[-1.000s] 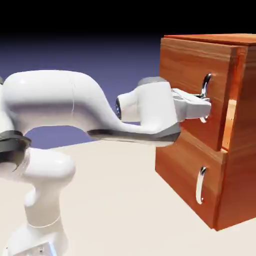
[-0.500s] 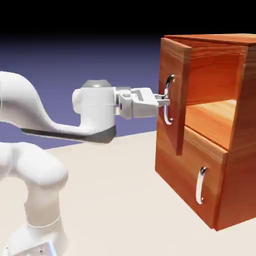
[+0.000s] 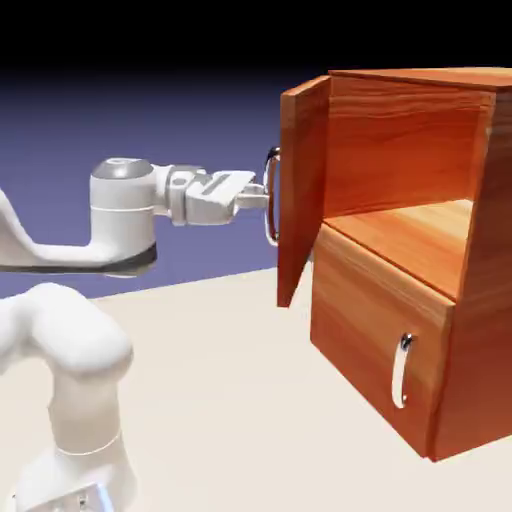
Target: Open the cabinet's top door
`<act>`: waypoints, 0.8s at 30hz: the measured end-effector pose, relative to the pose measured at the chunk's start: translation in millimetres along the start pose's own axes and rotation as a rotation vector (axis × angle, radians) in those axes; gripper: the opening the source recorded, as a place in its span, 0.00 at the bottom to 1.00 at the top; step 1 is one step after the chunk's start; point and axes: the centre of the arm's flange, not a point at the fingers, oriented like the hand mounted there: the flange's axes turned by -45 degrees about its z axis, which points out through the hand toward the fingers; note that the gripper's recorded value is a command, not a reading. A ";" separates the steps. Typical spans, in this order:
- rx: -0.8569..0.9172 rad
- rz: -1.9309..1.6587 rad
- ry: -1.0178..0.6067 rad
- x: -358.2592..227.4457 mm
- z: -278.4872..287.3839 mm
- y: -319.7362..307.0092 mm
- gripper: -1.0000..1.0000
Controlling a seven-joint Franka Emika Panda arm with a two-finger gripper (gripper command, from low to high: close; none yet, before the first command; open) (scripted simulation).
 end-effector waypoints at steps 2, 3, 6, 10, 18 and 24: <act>-0.033 0.000 0.000 0.0 -12.9 -5.0 0.00; -0.049 0.000 0.000 0.0 -19.4 -7.7 0.00; -0.101 0.000 0.000 0.0 -39.2 -16.8 0.00; -0.176 0.000 0.000 0.1 -67.2 -31.8 0.00; -0.353 0.000 0.000 0.1 -128.0 -75.1 0.00; -0.495 0.000 -0.001 0.2 -171.0 -117.4 0.00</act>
